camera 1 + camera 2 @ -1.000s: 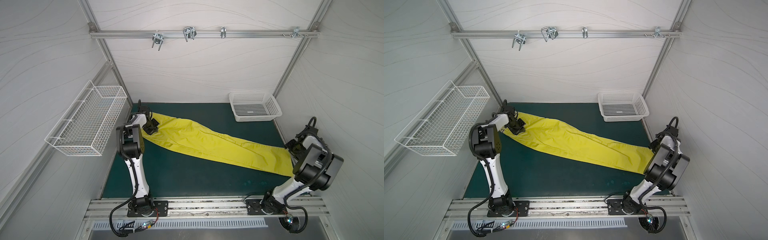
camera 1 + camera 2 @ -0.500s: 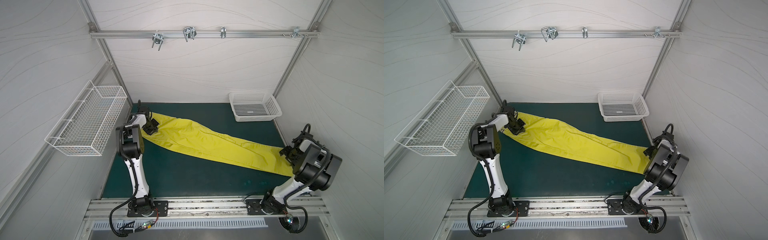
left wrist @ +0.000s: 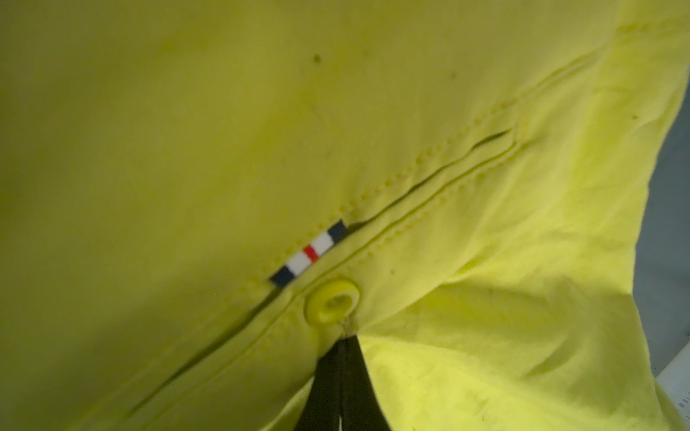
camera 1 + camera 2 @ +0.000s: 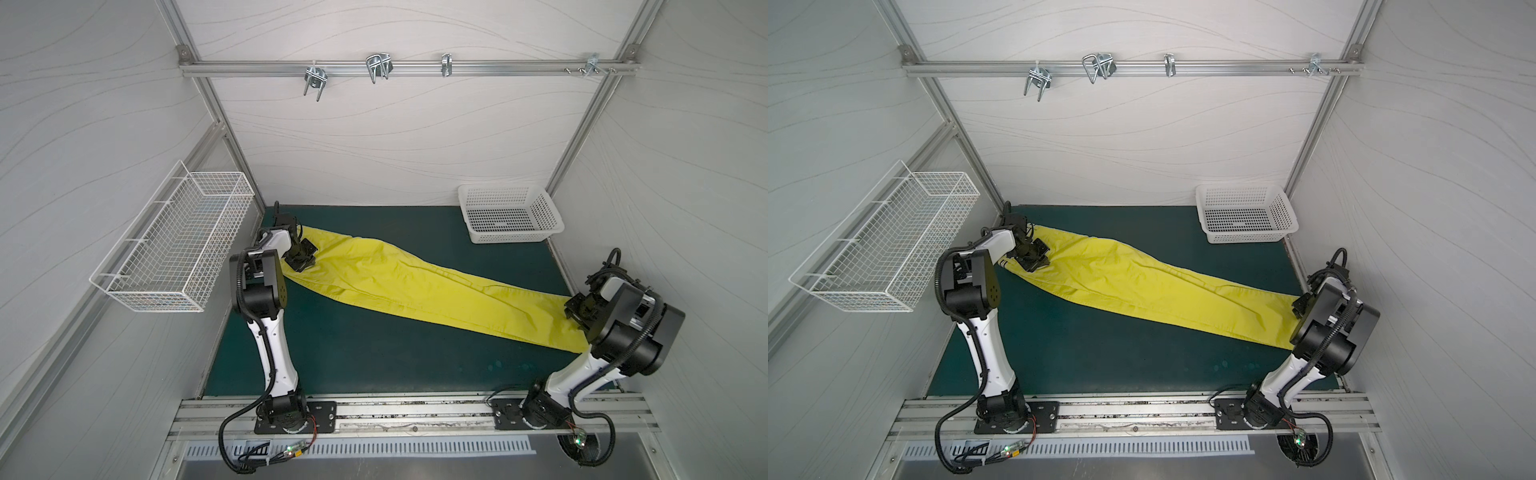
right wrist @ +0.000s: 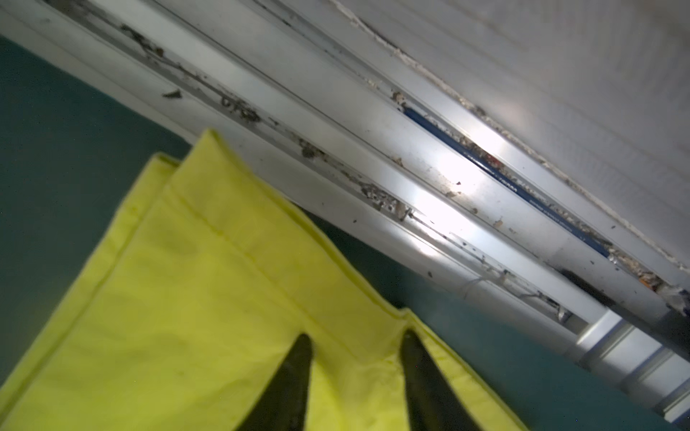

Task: Roll up the long pants
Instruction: Fold the long pant at the center of the board.

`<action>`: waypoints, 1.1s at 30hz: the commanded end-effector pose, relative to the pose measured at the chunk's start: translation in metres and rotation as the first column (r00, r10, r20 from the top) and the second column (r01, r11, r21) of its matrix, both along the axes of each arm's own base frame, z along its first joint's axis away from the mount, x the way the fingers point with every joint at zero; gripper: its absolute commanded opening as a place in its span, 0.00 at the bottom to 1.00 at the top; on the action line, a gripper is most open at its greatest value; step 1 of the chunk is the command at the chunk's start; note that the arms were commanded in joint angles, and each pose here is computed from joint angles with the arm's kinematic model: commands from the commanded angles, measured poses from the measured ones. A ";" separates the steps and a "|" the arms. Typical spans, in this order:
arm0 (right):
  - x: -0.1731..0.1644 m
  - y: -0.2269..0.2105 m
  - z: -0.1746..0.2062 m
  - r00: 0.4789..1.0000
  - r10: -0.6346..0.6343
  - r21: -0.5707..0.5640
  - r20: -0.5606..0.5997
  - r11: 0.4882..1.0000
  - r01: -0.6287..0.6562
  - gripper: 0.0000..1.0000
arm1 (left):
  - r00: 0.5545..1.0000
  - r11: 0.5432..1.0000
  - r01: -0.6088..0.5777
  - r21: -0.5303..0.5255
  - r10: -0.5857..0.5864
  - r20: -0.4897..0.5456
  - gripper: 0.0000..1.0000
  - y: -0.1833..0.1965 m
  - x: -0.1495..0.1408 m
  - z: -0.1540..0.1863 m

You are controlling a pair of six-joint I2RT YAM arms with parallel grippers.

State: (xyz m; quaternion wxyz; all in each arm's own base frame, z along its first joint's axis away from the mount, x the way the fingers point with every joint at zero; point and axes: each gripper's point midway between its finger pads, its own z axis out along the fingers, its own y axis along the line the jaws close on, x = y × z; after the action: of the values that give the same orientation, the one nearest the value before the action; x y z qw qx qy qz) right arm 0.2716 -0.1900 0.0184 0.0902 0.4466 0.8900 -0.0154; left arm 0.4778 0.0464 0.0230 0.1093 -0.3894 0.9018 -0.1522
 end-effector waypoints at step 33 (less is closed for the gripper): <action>-0.001 -0.028 0.123 0.978 -0.030 -0.189 0.206 0.979 0.070 0.00 | 0.999 1.000 -0.018 0.012 0.019 -0.048 0.00 0.008 -0.025 0.004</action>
State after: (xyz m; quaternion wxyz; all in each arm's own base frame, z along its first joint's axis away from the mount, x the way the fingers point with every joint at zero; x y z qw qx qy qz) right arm 0.2776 -0.1931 0.1106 0.1936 0.4392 0.8771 -0.0206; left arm 0.4700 0.0445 0.0238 0.1043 -0.3932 0.8987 -0.1637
